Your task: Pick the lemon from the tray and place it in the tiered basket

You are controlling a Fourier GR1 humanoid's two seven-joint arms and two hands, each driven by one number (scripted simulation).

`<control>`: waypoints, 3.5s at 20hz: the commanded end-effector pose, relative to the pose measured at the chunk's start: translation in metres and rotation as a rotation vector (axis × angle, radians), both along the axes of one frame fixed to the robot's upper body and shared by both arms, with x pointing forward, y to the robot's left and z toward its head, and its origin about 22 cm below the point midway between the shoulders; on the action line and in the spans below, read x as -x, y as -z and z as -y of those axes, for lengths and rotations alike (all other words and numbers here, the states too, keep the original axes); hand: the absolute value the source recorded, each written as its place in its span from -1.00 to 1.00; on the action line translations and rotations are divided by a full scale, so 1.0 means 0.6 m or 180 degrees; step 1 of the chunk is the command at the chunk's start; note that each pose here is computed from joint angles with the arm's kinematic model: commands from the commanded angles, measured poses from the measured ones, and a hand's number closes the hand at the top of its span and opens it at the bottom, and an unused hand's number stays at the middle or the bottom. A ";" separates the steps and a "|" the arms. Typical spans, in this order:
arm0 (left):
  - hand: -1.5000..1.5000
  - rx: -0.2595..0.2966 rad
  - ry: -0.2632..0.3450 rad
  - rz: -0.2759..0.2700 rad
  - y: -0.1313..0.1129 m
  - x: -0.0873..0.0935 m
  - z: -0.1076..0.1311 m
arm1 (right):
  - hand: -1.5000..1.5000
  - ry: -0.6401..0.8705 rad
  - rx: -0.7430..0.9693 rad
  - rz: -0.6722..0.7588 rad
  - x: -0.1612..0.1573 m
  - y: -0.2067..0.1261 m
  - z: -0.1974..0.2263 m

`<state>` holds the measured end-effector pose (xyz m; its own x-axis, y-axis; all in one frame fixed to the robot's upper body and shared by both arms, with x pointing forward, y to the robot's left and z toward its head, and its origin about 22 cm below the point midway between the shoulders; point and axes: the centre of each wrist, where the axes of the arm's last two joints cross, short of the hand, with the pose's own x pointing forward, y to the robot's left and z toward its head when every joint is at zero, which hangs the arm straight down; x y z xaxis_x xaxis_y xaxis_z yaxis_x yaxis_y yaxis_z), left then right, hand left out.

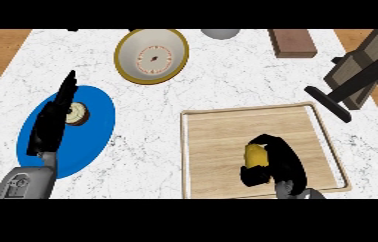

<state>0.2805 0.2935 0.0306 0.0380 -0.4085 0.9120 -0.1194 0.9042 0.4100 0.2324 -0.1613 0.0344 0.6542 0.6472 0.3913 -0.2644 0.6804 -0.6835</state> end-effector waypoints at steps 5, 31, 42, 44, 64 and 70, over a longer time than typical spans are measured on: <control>0.00 0.0004 -0.0034 -0.0021 -0.012 0.020 -0.016 | 1.00 0.0595 -0.0248 0.0202 -0.007 -0.070 -0.001; 0.00 -0.0025 0.0171 0.0082 -0.013 -0.022 0.020 | 1.00 0.1964 0.2221 0.2341 -0.315 -0.644 0.045; 0.00 0.0001 0.0133 0.0060 -0.010 -0.012 -0.008 | 1.00 0.1717 0.2213 0.2248 -0.353 -0.636 0.144; 0.00 0.0011 0.0151 0.0077 -0.026 -0.009 0.024 | 1.00 0.1757 0.2472 0.2049 -0.361 -0.612 0.175; 0.00 0.0001 0.0006 0.0036 0.010 -0.003 0.021 | 1.00 0.1573 0.2804 0.1353 -0.323 -0.602 0.344; 0.00 0.0008 0.0137 0.0041 -0.005 0.011 0.017 | 1.00 0.1591 0.2466 0.1306 -0.318 -0.568 0.383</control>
